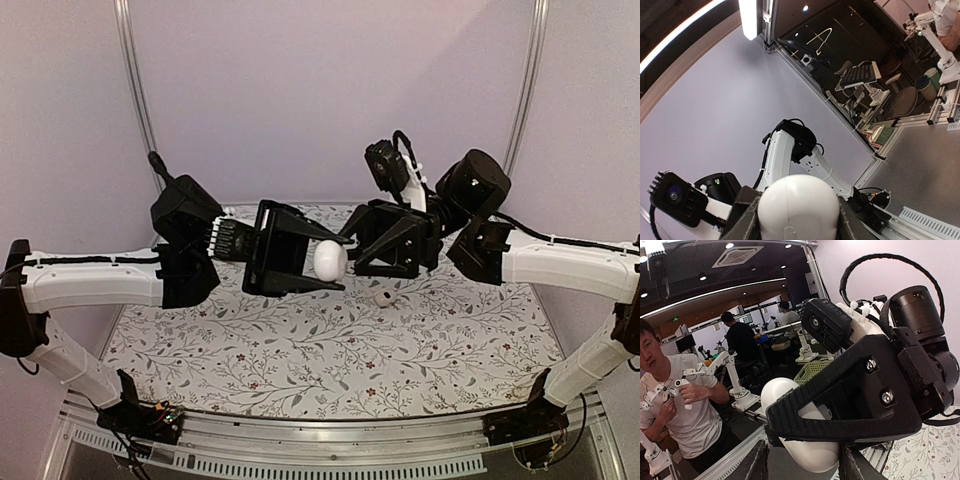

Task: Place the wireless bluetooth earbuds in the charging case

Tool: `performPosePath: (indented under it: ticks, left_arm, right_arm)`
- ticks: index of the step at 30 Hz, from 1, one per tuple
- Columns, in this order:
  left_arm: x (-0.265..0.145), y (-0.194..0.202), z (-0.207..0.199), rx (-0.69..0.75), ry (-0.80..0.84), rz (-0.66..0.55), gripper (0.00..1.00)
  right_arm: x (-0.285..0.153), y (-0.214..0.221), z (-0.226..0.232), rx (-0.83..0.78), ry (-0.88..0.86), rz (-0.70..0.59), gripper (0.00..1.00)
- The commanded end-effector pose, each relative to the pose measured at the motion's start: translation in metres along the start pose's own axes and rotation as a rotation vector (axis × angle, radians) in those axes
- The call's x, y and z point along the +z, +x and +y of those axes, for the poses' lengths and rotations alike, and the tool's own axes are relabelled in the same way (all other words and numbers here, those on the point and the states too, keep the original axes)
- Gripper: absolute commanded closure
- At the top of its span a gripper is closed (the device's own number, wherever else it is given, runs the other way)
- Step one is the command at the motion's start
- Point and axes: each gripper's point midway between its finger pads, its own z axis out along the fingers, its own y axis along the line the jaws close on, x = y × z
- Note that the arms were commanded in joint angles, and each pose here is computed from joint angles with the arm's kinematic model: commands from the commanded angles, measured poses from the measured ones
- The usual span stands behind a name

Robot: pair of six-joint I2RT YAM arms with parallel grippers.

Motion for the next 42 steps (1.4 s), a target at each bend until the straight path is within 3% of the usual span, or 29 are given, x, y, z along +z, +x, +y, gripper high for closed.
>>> performPosePath:
  ticks: [1,14,33,40,42]
  left_arm:
    - [0.006,-0.012,-0.001,0.040,0.023,-0.044,0.88]
    - [0.010,-0.022,-0.006,0.068,0.058,-0.093,0.88]
    - [0.012,-0.015,-0.008,0.070,0.071,-0.070,0.86]
    - [0.006,-0.013,0.000,0.089,-0.011,-0.022,0.73]
    - [0.002,-0.011,0.004,0.096,-0.044,0.009,0.67]
  right_arm:
    - [0.009,-0.009,0.016,-0.052,-0.073,0.008,0.54]
    - [0.023,-0.004,0.030,-0.045,-0.174,0.028,0.59]
    - [0.026,0.001,0.042,-0.064,-0.234,0.052,0.86]
    - [0.026,0.002,0.039,-0.037,-0.229,0.054,1.00]
    - [0.024,0.003,0.036,-0.029,-0.222,0.054,1.00]
